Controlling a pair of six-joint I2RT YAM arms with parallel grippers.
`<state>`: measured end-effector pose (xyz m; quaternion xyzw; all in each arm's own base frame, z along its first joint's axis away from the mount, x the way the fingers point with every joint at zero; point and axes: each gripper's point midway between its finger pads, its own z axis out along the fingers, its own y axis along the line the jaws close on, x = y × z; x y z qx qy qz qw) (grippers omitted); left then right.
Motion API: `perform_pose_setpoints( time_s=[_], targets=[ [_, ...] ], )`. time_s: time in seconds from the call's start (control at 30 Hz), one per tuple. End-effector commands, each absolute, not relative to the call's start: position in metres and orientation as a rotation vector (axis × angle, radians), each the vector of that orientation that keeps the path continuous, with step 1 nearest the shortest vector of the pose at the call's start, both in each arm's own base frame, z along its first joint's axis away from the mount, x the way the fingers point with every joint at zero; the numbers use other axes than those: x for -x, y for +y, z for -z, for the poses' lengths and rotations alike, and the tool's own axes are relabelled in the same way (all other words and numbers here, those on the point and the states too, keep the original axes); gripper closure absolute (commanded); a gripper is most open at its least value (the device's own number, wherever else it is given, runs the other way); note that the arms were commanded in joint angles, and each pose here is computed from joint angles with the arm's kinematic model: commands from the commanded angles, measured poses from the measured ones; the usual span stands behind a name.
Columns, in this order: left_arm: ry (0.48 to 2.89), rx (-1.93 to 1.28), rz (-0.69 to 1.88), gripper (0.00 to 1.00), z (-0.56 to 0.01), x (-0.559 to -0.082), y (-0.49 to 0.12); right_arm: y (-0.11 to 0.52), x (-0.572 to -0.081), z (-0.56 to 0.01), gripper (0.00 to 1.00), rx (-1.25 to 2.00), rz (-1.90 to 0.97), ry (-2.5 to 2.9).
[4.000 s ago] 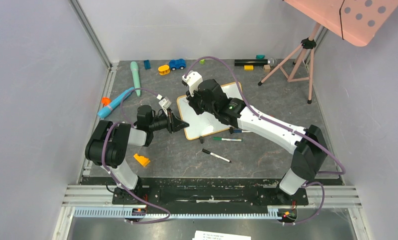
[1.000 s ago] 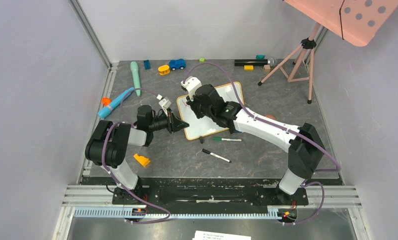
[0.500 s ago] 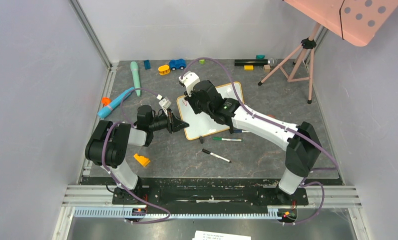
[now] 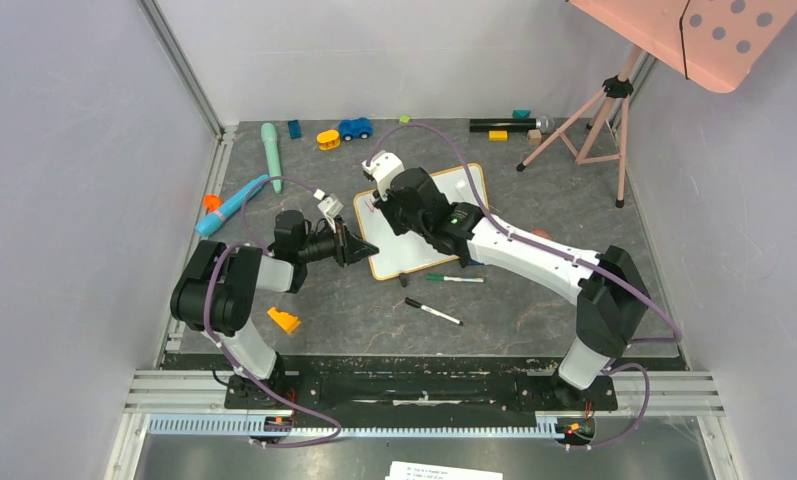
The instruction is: Write a sentence on the whiteboard
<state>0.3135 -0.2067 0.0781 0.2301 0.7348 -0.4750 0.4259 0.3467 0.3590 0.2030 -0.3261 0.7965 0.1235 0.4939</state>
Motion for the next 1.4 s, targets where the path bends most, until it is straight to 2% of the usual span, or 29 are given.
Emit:
perform_pose_setpoints(
  time_s=[0.0, 1.0, 1.37],
  targets=[
    [1.808, -0.580, 1.094, 0.91, -0.079, -0.330, -0.200, 0.346, -0.344, -0.204, 1.00, 0.754, -0.290, 1.934],
    [1.805, -0.581, 1.092, 0.91, -0.080, -0.330, -0.200, 0.352, -0.377, -0.230, 1.00, 0.696, -0.249, 1.890],
    [1.805, -0.582, 1.093, 0.91, -0.080, -0.330, -0.200, 0.349, -0.355, -0.250, 1.00, 0.716, -0.354, 1.849]
  ],
)
